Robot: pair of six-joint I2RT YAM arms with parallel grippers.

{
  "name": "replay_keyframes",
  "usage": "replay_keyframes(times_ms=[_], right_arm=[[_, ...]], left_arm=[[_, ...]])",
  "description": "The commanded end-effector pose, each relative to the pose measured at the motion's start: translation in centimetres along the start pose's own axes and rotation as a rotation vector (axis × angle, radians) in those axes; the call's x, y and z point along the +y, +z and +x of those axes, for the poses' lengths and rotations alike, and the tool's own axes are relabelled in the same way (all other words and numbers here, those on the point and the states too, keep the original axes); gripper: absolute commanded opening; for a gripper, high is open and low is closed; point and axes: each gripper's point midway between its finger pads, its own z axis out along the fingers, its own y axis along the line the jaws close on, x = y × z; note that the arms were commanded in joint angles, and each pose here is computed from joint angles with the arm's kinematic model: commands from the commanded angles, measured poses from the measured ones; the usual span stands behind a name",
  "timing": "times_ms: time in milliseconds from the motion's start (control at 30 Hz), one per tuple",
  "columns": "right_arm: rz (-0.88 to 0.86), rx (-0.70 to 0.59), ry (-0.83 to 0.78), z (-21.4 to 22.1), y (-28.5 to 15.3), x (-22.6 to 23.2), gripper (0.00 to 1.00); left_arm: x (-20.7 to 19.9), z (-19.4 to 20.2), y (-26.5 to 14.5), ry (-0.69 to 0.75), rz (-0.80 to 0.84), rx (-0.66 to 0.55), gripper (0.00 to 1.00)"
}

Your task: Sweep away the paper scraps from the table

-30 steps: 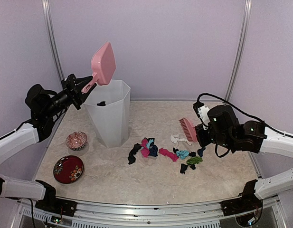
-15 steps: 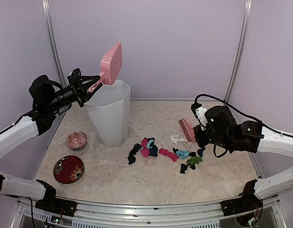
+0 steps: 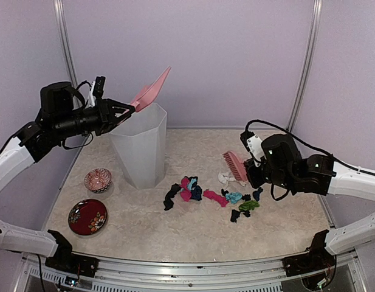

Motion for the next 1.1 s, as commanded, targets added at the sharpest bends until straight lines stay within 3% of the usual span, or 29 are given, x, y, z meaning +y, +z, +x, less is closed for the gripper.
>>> replay_keyframes(times_ms=[0, 233, 367, 667, 1067], right_arm=[[-0.073, -0.151, 0.038, -4.1, -1.6, 0.4, 0.00], [-0.320, -0.286, 0.072, -7.6, -4.0, 3.9, 0.00], [-0.457, -0.290, 0.147, -8.3, -4.2, 6.3, 0.00], [-0.763, -0.147, 0.390, -6.2, -1.1, 13.6, 0.00], [-0.731, 0.105, 0.651, -2.7, 7.1, 18.9, 0.00]], left_arm=[[1.7, 0.5, -2.2, 0.251, -0.210, -0.008, 0.00], [1.7, 2.8, -3.3, 0.471, -0.360, 0.030, 0.00], [2.0, 4.1, -3.4, 0.589, -0.432, 0.066, 0.00], [1.2, 3.8, -4.7, 0.590, -0.437, 0.041, 0.00], [-0.9, 4.5, -5.2, 0.597, -0.315, 0.061, 0.00]])
